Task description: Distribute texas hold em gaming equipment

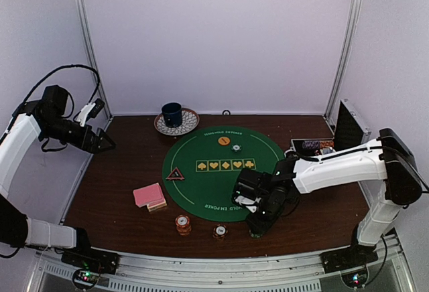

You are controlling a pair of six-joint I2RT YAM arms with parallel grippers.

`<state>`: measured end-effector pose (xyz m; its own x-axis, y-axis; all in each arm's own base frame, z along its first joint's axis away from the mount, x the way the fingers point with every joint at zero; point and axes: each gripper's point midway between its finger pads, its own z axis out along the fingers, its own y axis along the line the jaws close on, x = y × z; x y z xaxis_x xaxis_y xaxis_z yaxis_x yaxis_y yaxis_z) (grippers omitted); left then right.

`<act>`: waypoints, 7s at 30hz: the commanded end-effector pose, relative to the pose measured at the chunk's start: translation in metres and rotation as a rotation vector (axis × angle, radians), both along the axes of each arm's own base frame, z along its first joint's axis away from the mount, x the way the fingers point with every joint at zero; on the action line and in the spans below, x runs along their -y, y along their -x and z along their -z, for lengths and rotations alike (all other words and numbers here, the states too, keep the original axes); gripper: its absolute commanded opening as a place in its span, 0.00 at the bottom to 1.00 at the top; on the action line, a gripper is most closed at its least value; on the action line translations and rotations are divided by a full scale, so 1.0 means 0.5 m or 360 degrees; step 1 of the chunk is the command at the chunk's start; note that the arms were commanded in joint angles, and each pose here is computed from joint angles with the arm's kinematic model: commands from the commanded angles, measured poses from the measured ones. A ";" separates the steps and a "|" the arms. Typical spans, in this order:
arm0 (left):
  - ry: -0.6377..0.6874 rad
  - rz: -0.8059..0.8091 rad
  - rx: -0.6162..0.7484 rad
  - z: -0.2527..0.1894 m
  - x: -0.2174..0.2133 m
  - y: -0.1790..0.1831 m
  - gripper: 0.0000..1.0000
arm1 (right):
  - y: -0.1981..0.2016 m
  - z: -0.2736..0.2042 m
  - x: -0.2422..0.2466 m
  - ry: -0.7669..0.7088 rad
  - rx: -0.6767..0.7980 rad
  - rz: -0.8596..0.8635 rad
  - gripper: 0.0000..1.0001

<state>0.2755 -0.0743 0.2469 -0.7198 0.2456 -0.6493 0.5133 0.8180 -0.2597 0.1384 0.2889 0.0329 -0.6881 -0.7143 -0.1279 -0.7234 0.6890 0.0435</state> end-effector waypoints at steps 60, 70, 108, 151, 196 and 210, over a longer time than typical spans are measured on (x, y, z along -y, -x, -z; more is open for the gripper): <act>0.0036 0.0021 0.0059 -0.029 0.006 -0.002 0.98 | -0.319 -0.253 -0.372 -0.0524 0.0561 -0.0079 0.74; 0.0036 0.0028 0.0058 -0.029 0.006 -0.001 0.98 | -0.143 -0.193 -0.112 -0.0285 0.0275 0.0002 0.75; 0.0025 0.0018 0.0042 -0.036 0.004 -0.002 0.98 | 0.010 0.039 -0.009 -0.0040 -0.0092 -0.0031 0.65; 0.0034 0.0028 0.0047 -0.038 0.006 0.003 0.98 | -0.312 -0.106 0.089 -0.0052 0.0261 0.0505 0.30; 0.0032 0.0037 0.0053 -0.040 0.007 0.006 0.97 | -0.094 -0.182 -0.115 -0.0273 0.0231 -0.0103 0.83; 0.0029 0.0033 0.0061 -0.045 0.007 0.007 0.98 | 0.006 -0.097 -0.226 -0.0281 -0.0012 -0.0474 0.89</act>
